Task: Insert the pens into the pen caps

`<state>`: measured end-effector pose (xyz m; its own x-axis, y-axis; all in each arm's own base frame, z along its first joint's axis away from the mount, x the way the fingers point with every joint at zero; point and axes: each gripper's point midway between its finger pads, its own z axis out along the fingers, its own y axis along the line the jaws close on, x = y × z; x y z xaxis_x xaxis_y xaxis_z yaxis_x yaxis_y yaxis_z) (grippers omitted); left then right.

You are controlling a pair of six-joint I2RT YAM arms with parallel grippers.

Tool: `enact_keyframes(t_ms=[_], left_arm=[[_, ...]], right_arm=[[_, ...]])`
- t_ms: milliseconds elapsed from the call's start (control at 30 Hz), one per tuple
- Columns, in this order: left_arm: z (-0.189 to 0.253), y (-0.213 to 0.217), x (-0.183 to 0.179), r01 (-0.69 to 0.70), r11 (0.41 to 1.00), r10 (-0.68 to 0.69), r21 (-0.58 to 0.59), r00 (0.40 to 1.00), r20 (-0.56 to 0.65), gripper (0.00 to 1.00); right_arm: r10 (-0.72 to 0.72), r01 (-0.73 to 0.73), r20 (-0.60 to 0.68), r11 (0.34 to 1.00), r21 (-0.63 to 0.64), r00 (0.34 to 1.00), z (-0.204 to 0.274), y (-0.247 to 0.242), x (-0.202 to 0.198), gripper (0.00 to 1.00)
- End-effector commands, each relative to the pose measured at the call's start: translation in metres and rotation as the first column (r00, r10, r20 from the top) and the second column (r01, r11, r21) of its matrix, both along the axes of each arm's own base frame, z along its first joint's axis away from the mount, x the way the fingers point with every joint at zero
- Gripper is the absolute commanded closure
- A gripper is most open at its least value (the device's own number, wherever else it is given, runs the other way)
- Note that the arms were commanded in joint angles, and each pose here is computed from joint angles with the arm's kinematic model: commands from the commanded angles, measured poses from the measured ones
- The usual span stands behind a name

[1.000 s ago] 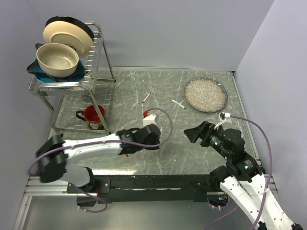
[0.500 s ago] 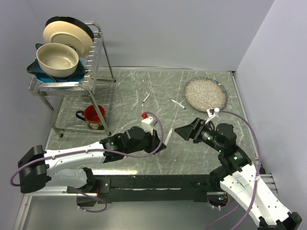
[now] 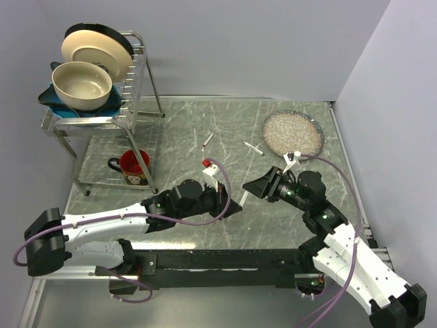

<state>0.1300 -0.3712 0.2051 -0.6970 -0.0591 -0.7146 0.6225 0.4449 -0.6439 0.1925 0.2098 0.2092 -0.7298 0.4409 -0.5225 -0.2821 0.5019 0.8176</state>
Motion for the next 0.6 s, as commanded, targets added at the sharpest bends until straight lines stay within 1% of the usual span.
enact_keyframes(t_ms=[0, 33, 67, 100, 133, 167, 200, 233, 267, 367, 433, 533, 567], left_arm=[[0.027, -0.007, -0.003, 0.038, 0.996, -0.034, -0.077, 0.998, 0.049, 0.99], [0.027, -0.008, -0.004, 0.044, 0.996, -0.040, -0.080, 0.998, 0.051, 0.99], [0.028, -0.008, -0.005, 0.053, 0.995, -0.049, -0.082, 0.998, 0.050, 0.98], [0.030, -0.009, -0.006, 0.060, 0.994, -0.055, -0.088, 0.997, 0.053, 0.96], [0.030, -0.010, -0.007, 0.069, 0.994, -0.065, -0.088, 0.997, 0.053, 0.94], [0.031, -0.010, -0.007, 0.071, 0.994, -0.066, -0.087, 0.996, 0.052, 0.87], [0.031, -0.012, -0.007, 0.071, 0.994, -0.067, -0.082, 0.996, 0.052, 0.81], [0.028, -0.012, -0.006, 0.067, 0.996, -0.064, -0.066, 0.997, 0.042, 0.73], [0.027, -0.013, -0.006, 0.076, 0.995, -0.073, -0.060, 0.996, 0.045, 0.58], [0.024, -0.019, -0.009, 0.106, 0.994, -0.105, -0.039, 0.994, 0.038, 0.42], [0.023, -0.024, -0.010, 0.126, 0.992, -0.124, -0.034, 0.992, 0.037, 0.40], [0.026, -0.029, -0.011, 0.148, 0.988, -0.146, -0.038, 0.988, 0.041, 0.44], [0.028, -0.030, -0.011, 0.153, 0.987, -0.151, -0.043, 0.987, 0.046, 0.47]], right_arm=[[0.060, -0.064, 0.058, 0.996, 0.056, 0.996, 0.015, 0.010, -0.006, 0.68], [0.071, -0.075, 0.074, 0.995, 0.063, 0.995, 0.018, 0.011, -0.008, 0.75], [0.080, -0.087, 0.098, 0.993, 0.076, 0.992, 0.023, 0.012, -0.009, 0.91], [0.081, -0.091, 0.117, 0.993, 0.080, 0.990, 0.027, 0.011, -0.011, 0.99], [0.078, -0.088, 0.123, 0.993, 0.082, 0.989, 0.029, 0.011, -0.011, 1.00], [0.078, -0.090, 0.136, 0.992, 0.085, 0.988, 0.032, 0.010, -0.012, 1.00], [0.082, -0.097, 0.158, 0.992, 0.086, 0.984, 0.036, 0.009, -0.014, 1.00], [0.088, -0.105, 0.173, 0.990, 0.090, 0.981, 0.039, 0.009, -0.016, 1.00], [0.093, -0.112, 0.192, 0.989, 0.095, 0.977, 0.042, 0.010, -0.017, 1.00], [0.126, -0.155, 0.237, 0.982, 0.107, 0.963, 0.051, 0.011, -0.026, 1.00], [0.133, -0.165, 0.256, 0.981, 0.106, 0.957, 0.054, 0.010, -0.029, 1.00], [0.137, -0.169, 0.266, 0.981, 0.099, 0.954, 0.056, 0.010, -0.030, 1.00], [0.140, -0.172, 0.270, 0.980, 0.099, 0.953, 0.058, 0.010, -0.031, 1.00]])
